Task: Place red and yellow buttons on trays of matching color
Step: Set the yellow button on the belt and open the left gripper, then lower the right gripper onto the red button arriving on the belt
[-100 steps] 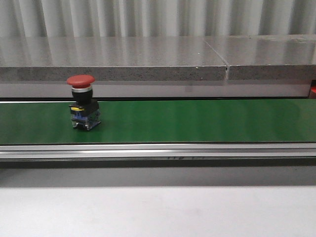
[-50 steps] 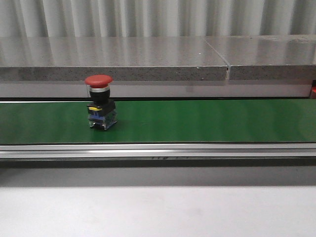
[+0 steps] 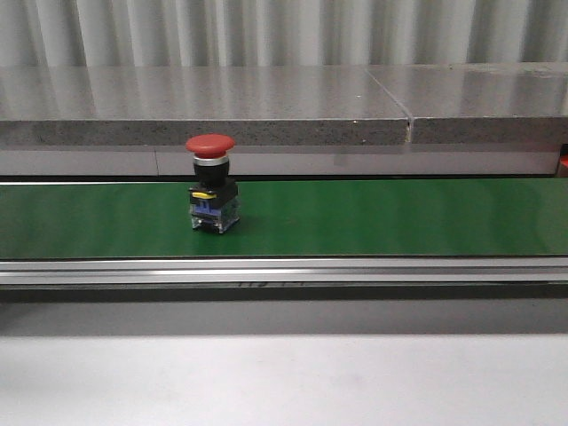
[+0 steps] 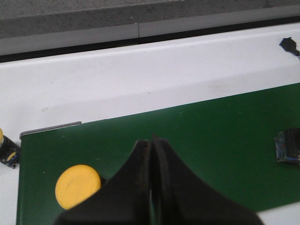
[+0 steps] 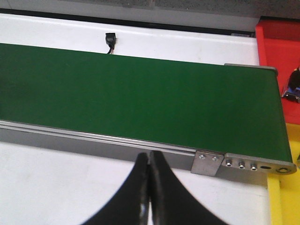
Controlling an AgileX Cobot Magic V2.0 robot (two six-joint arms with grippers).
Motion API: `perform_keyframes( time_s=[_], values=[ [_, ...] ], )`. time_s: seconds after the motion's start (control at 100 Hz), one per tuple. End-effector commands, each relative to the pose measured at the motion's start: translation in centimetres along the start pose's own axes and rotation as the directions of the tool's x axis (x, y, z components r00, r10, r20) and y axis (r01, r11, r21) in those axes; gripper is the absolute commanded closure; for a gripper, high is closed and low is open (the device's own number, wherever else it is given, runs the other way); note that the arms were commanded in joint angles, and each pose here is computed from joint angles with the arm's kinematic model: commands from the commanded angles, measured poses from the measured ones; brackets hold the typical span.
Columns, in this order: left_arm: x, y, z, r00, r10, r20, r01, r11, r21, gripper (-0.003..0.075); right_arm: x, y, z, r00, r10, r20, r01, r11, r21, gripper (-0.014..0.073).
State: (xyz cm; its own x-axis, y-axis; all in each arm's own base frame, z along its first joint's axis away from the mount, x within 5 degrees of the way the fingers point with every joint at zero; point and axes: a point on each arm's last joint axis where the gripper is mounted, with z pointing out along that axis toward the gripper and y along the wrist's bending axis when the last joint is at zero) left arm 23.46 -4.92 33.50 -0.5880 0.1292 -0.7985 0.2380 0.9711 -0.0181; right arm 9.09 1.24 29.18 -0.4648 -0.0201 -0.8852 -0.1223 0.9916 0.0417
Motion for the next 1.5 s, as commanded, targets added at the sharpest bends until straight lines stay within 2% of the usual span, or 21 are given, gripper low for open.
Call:
perform_keyframes(
  time_s=[0.0,0.55,0.77,1.05,1.12,1.16,1.21,1.31,1.38,1.43,1.49],
  values=[
    [-0.7,-0.8,-1.9,0.99,0.018,0.139,-0.021,1.0,0.017,0.0741,-1.4,0.0,-0.4,0.996,-0.012,0.091,0.012,1.0,0.006,0.0667],
    [6.1,-1.2,-8.4,0.963,0.007,0.269,-0.017,0.999,0.036,0.0741,-1.4,0.0,-0.4,0.996,-0.011,0.092,0.011,1.0,0.005,0.0667],
    [8.3,-1.2,-10.1,0.957,0.007,0.29,-0.02,0.999,0.041,0.0741,-1.5,0.1,-0.3,0.999,-0.005,0.053,0.005,1.0,-0.002,0.0667],
    [8.9,-1.2,-10.4,0.954,0.011,0.299,-0.024,0.999,0.039,0.0741,-5.1,1.2,1.5,0.996,-0.076,-0.045,0.072,0.993,-0.089,0.0649],
    [8.9,-1.2,-10.4,0.954,0.019,0.3,-0.03,0.999,0.032,0.0741,-6.2,1.8,2.5,0.992,-0.099,-0.075,0.09,0.989,-0.12,0.0585],
    [8.9,-1.2,-10.4,0.954,0.019,0.298,-0.03,0.999,0.033,0.0741,-6.9,2.1,3.1,0.989,-0.116,-0.088,0.103,0.985,-0.138,0.0517],
    [8.9,-1.2,-10.4,0.955,0.019,0.296,-0.03,0.999,0.033,0.0741,-7.6,2.6,3.9,0.986,-0.13,-0.109,0.111,0.981,-0.158,0.0407],
    [8.9,-1.2,-10.4,0.955,0.019,0.296,-0.03,0.999,0.033,0.0741,-9.0,3.6,5.6,0.976,-0.157,-0.153,0.126,0.972,-0.197,0.0135],
    [8.9,-1.2,-10.4,0.955,0.019,0.296,-0.03,0.999,0.033,0.0741,-9.8,4.4,6.7,0.965,-0.18,-0.19,0.136,0.965,-0.223,0.0],
    [8.9,-1.2,-10.4,0.955,0.019,0.296,-0.03,0.999,0.033,0.0741,-10.4,5.0,7.5,0.957,-0.197,-0.214,0.143,0.96,-0.243,-0.0053],
    [8.9,-1.2,-10.4,0.955,0.019,0.296,-0.03,0.999,0.033,0.0741,-11.0,5.7,8.5,0.947,-0.214,-0.24,0.149,0.954,-0.261,-0.0064]
  ],
)
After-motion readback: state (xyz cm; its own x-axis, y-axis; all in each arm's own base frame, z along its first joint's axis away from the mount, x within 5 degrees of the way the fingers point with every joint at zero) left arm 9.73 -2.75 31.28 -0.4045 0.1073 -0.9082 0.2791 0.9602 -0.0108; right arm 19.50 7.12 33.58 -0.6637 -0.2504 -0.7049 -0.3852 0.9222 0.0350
